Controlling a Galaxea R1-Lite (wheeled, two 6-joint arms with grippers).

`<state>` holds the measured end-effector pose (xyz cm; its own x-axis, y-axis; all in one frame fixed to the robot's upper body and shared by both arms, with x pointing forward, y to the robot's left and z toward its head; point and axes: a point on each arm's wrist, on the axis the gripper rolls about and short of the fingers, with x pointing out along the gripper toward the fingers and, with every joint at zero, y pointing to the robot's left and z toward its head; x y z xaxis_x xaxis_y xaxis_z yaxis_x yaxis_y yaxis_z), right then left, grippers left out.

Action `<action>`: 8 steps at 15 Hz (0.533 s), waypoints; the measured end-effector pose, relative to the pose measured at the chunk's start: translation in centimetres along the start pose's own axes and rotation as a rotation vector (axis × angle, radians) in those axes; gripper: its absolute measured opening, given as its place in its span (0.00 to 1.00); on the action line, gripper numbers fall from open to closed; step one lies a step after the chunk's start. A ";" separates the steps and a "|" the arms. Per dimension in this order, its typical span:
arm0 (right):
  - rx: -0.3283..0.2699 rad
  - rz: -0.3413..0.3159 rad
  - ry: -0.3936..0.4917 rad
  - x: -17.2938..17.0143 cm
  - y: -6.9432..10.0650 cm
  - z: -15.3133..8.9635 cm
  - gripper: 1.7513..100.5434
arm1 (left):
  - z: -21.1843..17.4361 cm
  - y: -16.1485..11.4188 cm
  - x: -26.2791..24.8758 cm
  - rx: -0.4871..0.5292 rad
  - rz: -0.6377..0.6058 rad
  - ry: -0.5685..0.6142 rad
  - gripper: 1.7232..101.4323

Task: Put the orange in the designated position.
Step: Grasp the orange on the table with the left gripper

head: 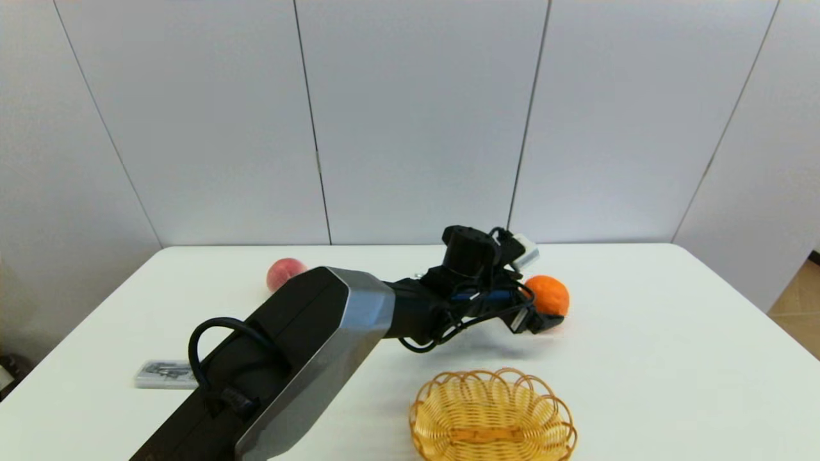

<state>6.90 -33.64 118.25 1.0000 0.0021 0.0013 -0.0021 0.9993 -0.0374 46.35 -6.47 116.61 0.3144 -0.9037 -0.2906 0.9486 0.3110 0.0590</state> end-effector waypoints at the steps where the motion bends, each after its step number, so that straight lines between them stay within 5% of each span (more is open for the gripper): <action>1: 0.000 0.000 0.000 0.0 0.0 0.0 0.97 | -0.1 -0.1 0.1 0.000 -0.001 0.001 0.96; 8: -0.001 0.001 0.000 0.0 0.0 0.0 0.97 | -0.4 -0.4 0.6 0.008 -0.005 -0.025 0.96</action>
<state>6.90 -33.63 118.24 1.0000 0.0030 0.0009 -0.0029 0.9993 -0.0383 46.16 -6.98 115.99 0.3107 -0.9122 -0.2671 0.9503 0.3046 0.0651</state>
